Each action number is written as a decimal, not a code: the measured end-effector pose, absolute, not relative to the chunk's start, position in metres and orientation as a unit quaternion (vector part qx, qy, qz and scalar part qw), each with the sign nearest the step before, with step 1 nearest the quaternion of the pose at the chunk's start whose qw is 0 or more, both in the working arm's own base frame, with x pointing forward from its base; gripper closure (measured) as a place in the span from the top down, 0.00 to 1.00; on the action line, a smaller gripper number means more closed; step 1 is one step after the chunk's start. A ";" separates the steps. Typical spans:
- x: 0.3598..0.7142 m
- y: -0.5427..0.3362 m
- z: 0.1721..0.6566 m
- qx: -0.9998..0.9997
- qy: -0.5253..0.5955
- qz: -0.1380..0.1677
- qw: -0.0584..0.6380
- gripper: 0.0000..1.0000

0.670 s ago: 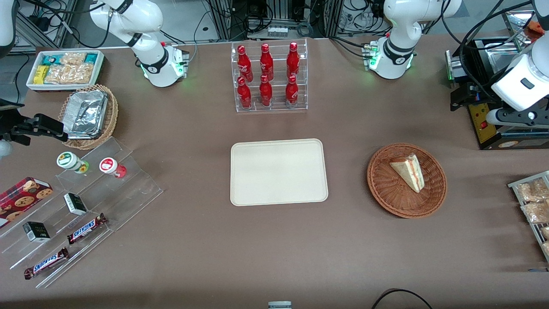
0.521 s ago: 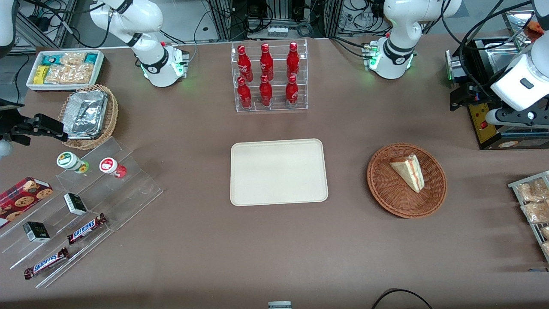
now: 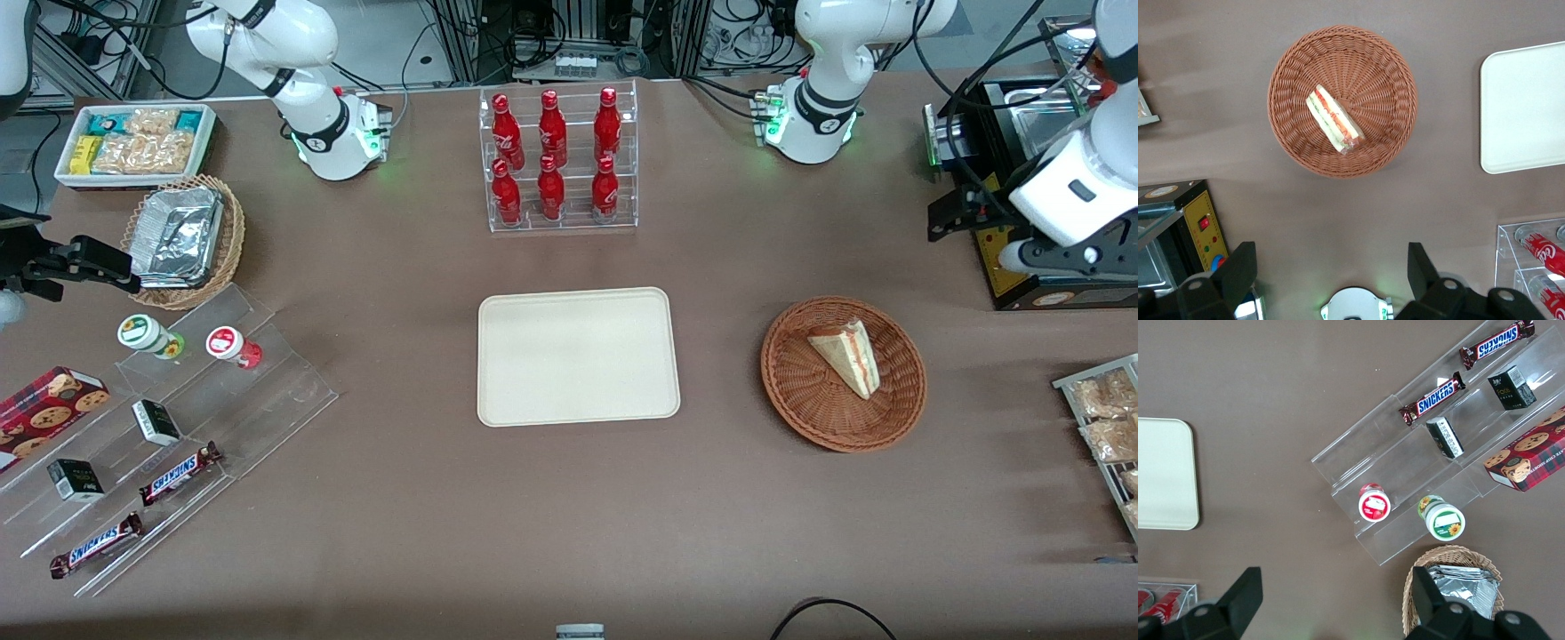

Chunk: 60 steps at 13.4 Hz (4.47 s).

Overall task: Place sandwich from basket to tray
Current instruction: 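Move the left gripper from rest toward the wicker basket, then lower the open left gripper over the wrapped sandwich in the basket, then close the left gripper on the sandwich's wrapped edge, then lift the sandwich and carry it toward the cream tray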

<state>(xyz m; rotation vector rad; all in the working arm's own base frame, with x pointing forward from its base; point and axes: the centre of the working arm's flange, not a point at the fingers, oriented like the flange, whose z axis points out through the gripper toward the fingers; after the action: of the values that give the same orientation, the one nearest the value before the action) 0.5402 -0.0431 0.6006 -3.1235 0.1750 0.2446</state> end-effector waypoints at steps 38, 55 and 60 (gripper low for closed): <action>0.540 -0.035 0.303 -0.954 -0.298 0.027 0.007 1.00; 0.525 -0.037 0.249 -0.954 -0.299 0.028 0.004 0.52; 0.521 -0.036 0.254 -0.953 -0.299 0.038 0.008 0.22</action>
<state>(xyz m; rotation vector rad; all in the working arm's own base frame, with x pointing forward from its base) 0.5215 -0.0363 0.2536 -2.9799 -0.9341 0.1197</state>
